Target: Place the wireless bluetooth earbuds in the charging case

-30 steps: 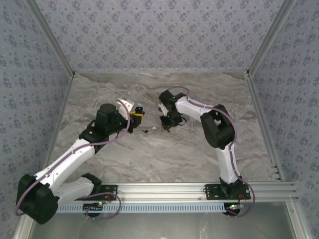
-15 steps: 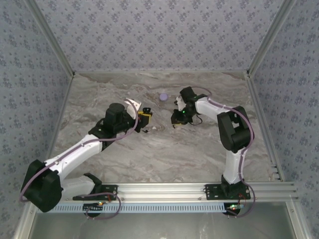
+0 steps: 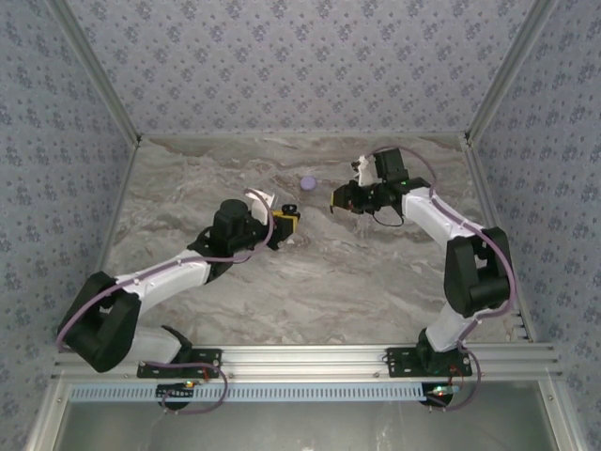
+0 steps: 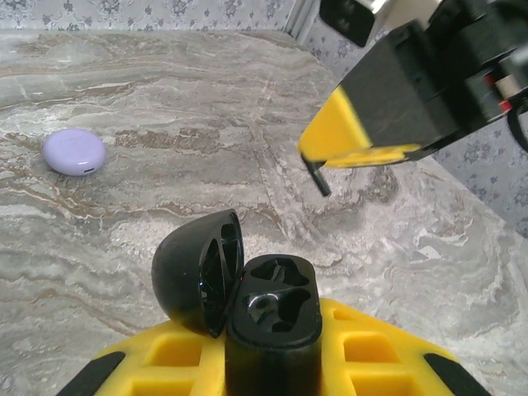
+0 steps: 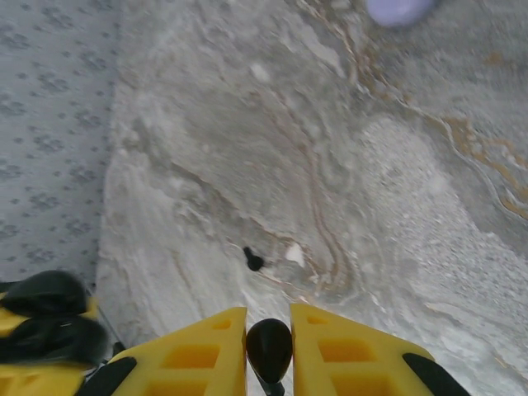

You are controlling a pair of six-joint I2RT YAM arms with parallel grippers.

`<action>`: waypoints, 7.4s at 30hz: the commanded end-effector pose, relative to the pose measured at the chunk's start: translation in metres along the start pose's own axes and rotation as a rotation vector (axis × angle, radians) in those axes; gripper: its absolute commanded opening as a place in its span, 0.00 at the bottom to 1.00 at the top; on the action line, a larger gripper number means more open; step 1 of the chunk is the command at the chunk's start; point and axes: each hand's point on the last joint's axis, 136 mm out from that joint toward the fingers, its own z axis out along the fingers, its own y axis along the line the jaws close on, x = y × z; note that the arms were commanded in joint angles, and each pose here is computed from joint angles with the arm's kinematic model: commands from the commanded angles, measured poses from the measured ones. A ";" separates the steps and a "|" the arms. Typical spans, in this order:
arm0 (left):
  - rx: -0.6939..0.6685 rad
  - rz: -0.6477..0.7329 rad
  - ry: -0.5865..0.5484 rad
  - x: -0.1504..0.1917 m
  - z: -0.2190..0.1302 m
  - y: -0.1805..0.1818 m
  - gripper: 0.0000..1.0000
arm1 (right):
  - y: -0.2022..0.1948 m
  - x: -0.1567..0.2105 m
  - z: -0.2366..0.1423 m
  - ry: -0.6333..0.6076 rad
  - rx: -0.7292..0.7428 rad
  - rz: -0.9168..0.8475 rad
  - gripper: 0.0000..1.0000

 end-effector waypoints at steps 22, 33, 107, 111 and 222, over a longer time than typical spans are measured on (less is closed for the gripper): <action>0.258 -0.023 -0.247 -0.053 0.006 -0.051 0.22 | 0.128 -0.027 -0.064 -0.194 -0.294 -0.227 0.18; 0.277 -0.045 -0.275 -0.068 0.008 -0.058 0.22 | 0.147 -0.023 -0.066 -0.201 -0.329 -0.276 0.19; 0.287 0.009 -0.303 -0.090 -0.006 -0.075 0.22 | 0.138 0.003 -0.060 -0.128 -0.191 -0.371 0.47; 0.246 0.038 -0.270 -0.084 -0.008 -0.071 0.22 | 0.123 -0.003 -0.063 -0.169 -0.087 -0.361 0.50; -0.178 0.226 -0.119 -0.059 -0.099 -0.024 0.21 | -0.062 0.140 0.086 0.561 0.511 -0.423 0.18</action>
